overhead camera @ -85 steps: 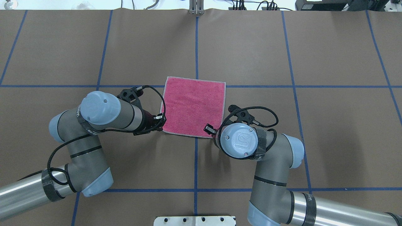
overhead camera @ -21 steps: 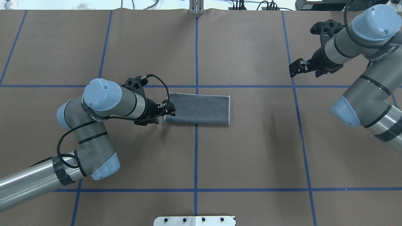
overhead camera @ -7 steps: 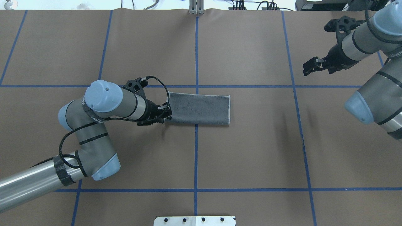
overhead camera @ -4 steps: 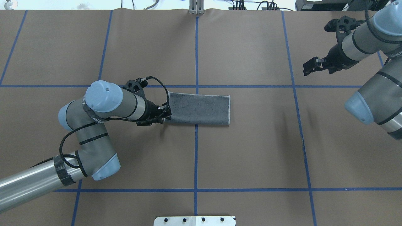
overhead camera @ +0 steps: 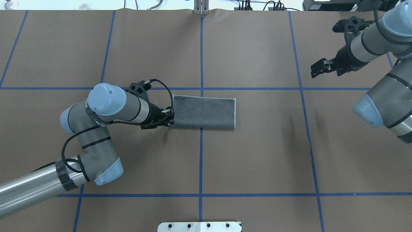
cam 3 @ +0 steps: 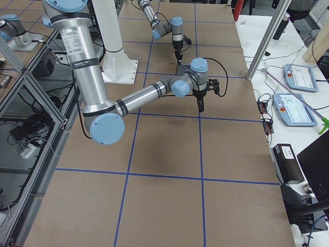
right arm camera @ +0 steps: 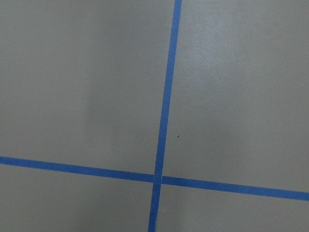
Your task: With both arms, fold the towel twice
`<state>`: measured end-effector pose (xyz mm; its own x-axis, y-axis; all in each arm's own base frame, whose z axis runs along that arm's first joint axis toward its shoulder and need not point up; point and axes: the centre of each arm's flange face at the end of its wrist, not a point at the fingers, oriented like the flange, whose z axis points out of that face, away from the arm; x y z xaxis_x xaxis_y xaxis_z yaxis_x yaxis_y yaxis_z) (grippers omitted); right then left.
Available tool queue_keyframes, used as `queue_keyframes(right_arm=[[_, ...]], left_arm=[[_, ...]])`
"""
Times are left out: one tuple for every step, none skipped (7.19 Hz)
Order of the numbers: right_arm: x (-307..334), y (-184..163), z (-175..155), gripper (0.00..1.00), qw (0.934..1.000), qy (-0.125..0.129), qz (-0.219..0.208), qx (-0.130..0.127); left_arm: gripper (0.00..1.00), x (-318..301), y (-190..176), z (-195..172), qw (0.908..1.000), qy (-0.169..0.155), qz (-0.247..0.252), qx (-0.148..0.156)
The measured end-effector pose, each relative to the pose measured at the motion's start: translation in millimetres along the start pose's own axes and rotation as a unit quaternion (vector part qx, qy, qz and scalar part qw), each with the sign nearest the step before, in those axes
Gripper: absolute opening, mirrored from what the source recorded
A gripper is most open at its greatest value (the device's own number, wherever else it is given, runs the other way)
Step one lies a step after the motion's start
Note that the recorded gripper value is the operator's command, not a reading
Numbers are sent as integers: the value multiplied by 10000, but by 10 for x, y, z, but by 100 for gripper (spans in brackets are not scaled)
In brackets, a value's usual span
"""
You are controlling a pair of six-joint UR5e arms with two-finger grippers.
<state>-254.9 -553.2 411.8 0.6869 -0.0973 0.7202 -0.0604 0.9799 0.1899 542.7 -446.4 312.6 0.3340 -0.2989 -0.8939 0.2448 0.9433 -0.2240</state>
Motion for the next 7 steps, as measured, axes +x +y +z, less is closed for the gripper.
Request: queue_keyframes(right_arm=[[0, 0, -1, 100, 10000, 1, -1, 3], [-2, 0, -3, 100, 10000, 0, -3, 5], [3, 3, -1, 100, 10000, 0, -1, 4], [18, 12, 7, 100, 10000, 8, 3, -3], [53, 33, 24, 100, 10000, 23, 12, -19], [92, 56, 40, 100, 10000, 37, 20, -36], [119, 71, 51, 100, 10000, 46, 23, -46]], left_arm=[[0, 0, 0, 0, 10000, 0, 3, 0], [0, 5, 2, -6, 10000, 8, 9, 0], [0, 18, -9, -29, 10000, 31, 17, 9], [0, 33, -43, -81, 10000, 67, 18, 28], [0, 20, -92, -151, 9999, 94, 11, 53], [0, -33, -132, -213, 9999, 96, 24, 70], [0, -139, -164, -286, 9999, 78, 84, 68]])
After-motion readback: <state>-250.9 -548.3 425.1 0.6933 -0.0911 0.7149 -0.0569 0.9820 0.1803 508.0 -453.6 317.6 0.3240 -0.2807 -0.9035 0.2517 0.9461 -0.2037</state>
